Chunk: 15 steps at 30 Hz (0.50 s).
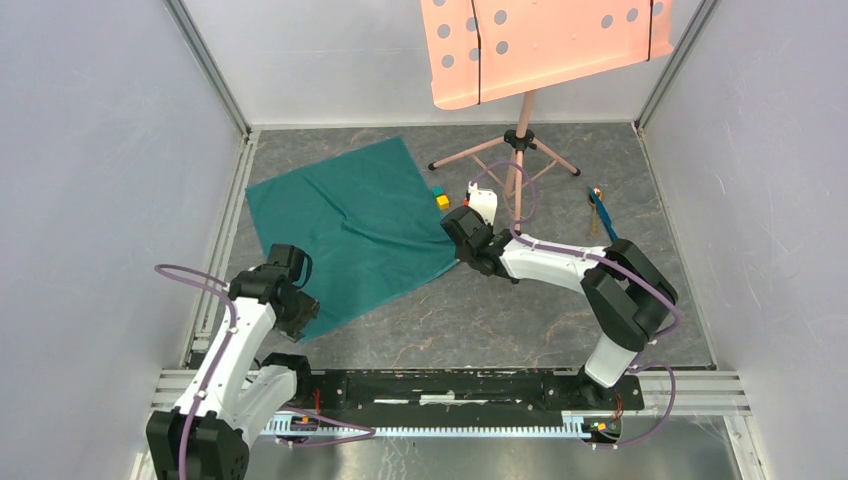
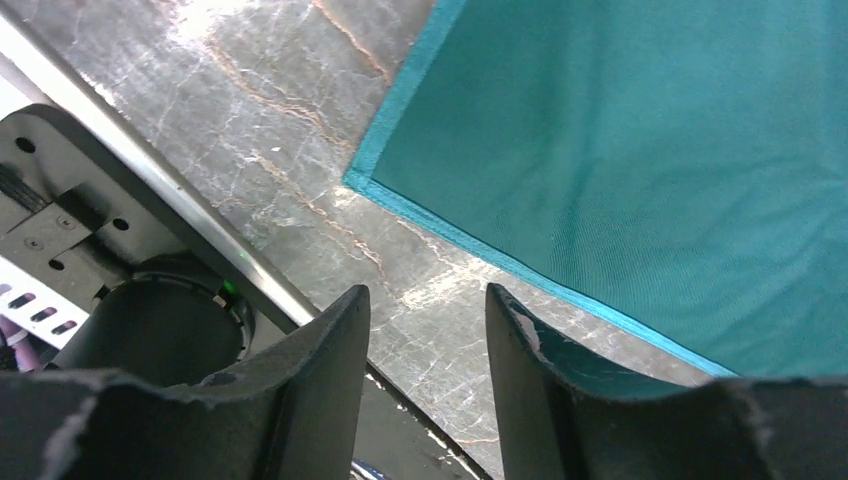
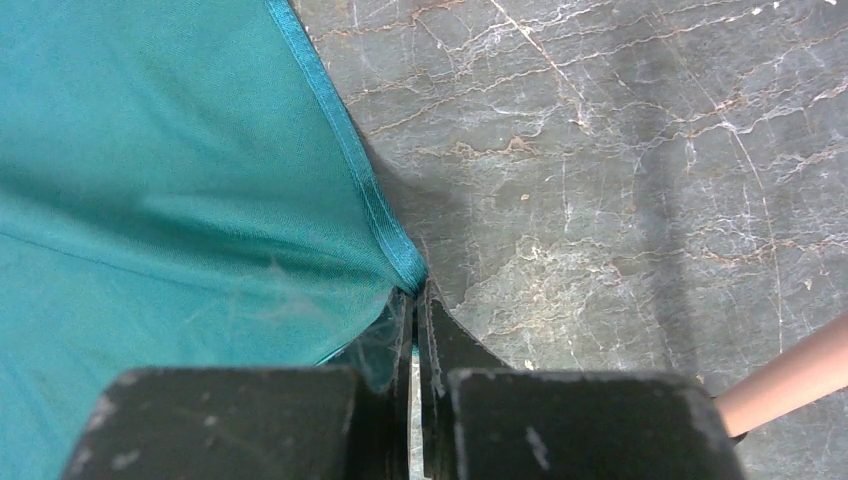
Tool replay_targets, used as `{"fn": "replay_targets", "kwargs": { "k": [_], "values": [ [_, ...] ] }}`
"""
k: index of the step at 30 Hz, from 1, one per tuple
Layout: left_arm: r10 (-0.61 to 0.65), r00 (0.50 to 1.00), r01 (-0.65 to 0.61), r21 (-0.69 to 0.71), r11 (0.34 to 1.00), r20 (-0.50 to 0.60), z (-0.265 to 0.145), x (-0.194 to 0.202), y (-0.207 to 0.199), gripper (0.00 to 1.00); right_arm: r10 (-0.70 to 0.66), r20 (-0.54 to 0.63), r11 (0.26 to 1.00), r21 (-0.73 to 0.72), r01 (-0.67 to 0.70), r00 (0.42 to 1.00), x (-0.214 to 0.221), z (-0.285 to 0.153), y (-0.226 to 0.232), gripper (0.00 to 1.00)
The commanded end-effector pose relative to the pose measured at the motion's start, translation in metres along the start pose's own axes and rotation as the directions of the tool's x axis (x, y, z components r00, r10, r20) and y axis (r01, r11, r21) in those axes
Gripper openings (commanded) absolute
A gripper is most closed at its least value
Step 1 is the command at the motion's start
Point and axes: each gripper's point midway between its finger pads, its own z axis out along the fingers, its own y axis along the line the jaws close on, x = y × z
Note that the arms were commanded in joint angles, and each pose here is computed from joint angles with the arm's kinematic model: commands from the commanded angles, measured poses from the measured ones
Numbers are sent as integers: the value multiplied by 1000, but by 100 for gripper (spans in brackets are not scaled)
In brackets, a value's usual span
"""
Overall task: Fold the napkin into a case and place the utensils inside
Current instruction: Pick up the flattened napkin from the center of the board.
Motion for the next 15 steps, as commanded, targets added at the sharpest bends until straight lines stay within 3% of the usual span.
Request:
{"fn": "replay_targets", "kwargs": {
  "k": [1, 9, 15],
  "values": [
    [-93, 995, 97, -94, 991, 44, 3, -7, 9, 53, 18, 72, 999, -48, -15, 997, -21, -8, 5, 0],
    [-168, 983, 176, -135, 975, 67, 27, -5, 9, 51, 71, 50, 996, -62, -68, 996, -32, 5, 0, 0],
    [-125, 991, 130, -156, 979, 38, 41, -2, 0, 51, 72, 23, 995, -68, -70, 997, -26, 11, 1, 0]
  ]
}}
